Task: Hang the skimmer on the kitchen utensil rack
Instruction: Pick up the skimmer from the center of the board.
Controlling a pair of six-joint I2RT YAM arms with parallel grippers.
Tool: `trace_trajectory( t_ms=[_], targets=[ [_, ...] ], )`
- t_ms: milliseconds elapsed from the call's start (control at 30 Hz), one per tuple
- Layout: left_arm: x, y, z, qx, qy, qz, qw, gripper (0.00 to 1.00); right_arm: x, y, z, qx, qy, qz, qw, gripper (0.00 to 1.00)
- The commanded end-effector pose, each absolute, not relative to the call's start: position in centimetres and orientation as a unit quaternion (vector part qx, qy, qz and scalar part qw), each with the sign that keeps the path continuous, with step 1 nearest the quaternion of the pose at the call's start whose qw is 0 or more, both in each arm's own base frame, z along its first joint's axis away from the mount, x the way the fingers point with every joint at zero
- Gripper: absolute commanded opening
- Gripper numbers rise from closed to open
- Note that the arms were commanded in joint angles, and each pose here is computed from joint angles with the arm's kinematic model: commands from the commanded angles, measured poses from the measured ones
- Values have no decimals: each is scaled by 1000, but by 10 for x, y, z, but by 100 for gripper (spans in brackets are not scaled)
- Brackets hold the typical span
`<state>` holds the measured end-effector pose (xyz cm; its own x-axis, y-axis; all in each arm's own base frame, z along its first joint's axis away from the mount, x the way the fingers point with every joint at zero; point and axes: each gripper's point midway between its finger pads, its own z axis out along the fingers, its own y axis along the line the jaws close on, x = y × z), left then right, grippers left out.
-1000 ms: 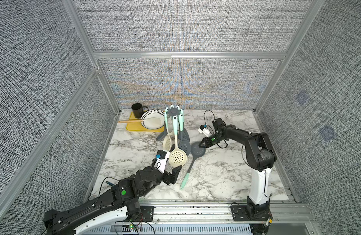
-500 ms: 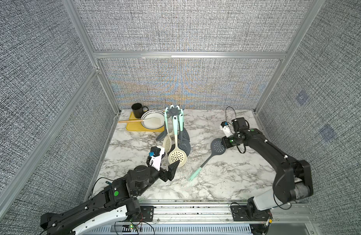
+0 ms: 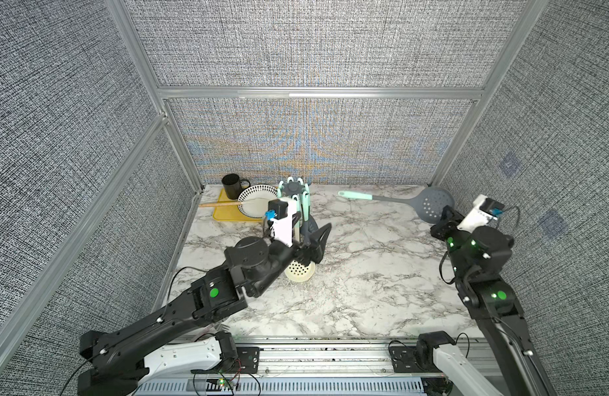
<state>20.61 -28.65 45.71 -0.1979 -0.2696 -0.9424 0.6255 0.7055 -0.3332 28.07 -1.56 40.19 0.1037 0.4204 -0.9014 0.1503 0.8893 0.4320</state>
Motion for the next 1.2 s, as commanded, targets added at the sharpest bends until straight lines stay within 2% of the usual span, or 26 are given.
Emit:
trace_trajectory(
  t_ms=[0,133,300,400,667,867,933,1067,1167],
  targets=[
    [231,-289,505,-3,651,-411,638,92,264,-23,467,255,530,175,789,0],
    [256,-318,534,-79,644,-455,610,92,259,-25,491,232,486,155,828,0],
    [287,-354,540,-161,643,-524,535,90,262,-31,504,228,451,124,854,0],
    [300,-375,541,-183,625,-573,497,88,262,-32,511,229,415,132,871,0],
    [328,-411,552,-185,601,-621,468,86,255,-20,540,181,350,150,907,0],
    [341,-420,553,-201,582,-640,460,77,244,-15,544,151,340,130,919,0],
    [343,-422,553,-203,580,-642,460,74,248,-13,531,141,353,118,917,0],
    [345,-424,551,-205,577,-647,454,57,247,-14,524,137,356,94,920,0],
    [345,-426,547,-208,580,-648,447,53,246,-18,518,141,356,76,921,0]
  ],
)
